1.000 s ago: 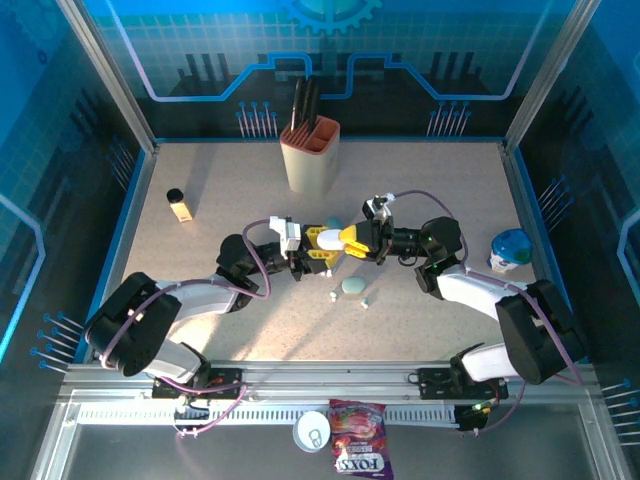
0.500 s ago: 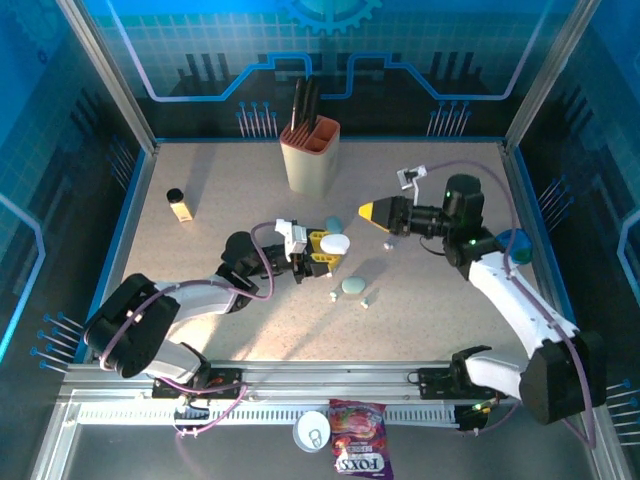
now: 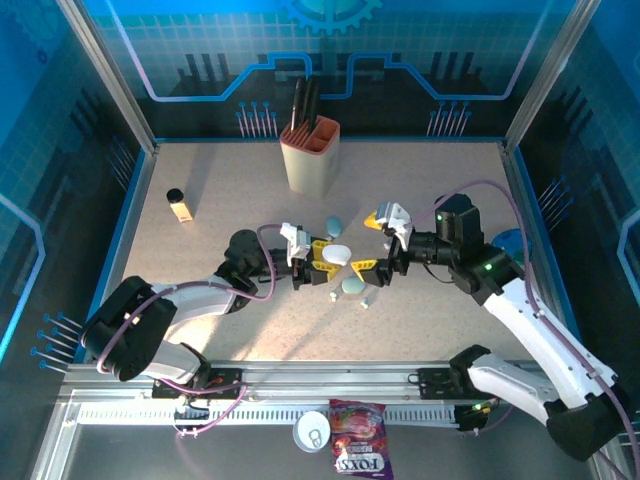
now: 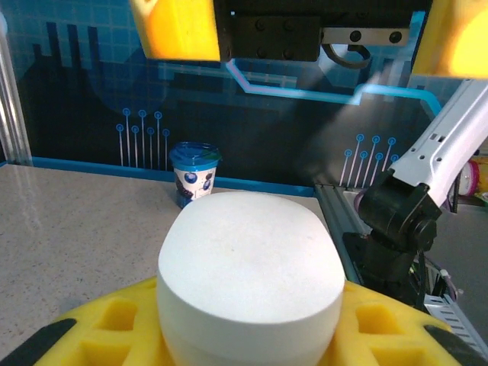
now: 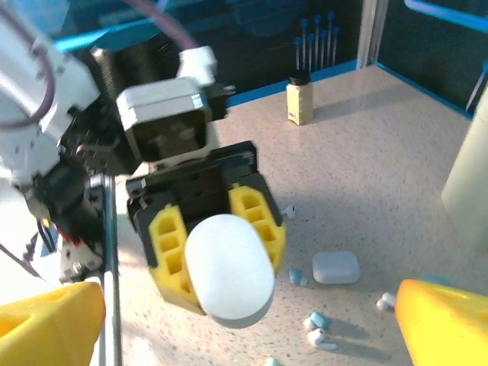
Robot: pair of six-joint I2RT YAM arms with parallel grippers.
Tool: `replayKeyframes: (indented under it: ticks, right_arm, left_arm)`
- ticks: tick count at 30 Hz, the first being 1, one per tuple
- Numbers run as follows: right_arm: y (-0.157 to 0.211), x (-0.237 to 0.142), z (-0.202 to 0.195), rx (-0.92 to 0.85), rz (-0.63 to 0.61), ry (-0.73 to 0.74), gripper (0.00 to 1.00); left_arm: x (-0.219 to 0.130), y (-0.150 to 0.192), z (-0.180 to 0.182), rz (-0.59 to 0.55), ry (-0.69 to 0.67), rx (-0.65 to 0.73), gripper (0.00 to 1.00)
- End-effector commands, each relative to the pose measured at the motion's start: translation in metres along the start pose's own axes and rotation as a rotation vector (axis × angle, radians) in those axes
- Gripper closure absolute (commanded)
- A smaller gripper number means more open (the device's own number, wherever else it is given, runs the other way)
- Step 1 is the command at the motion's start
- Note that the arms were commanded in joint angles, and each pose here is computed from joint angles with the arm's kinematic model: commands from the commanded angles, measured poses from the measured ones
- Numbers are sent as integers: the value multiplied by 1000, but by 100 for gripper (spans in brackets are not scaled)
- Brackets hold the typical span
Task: Insert wireless bluetooth earbuds into charging case
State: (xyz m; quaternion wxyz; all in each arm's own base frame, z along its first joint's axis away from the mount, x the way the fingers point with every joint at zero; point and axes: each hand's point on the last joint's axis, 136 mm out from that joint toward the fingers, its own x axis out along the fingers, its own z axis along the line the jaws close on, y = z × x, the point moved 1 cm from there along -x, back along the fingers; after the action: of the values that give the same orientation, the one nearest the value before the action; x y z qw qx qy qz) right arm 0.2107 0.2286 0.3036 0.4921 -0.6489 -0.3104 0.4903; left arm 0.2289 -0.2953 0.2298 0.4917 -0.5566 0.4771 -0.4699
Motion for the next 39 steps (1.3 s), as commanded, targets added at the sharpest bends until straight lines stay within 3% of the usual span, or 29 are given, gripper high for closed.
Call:
replayKeyframes:
  ticks: [1, 10, 13, 26, 39]
  right_arm:
    - [13, 14, -2, -167, 59, 27, 2]
    - [26, 37, -11, -203, 141, 52, 2]
    - [21, 35, -29, -140, 125, 135, 4]
    - [5, 28, -53, 25, 35, 176, 9]
    - [-14, 10, -19, 23, -116, 17, 4]
  left_arm:
    - [-1, -9, -8, -19, 50, 28, 69]
    - [-3, -13, -12, -36, 55, 58, 68]
    - [-5, -10, -16, -32, 62, 81, 69]
    - [-10, 3, -21, -9, 56, 109, 68]
    - [-14, 3, 0, -40, -54, 44, 68]
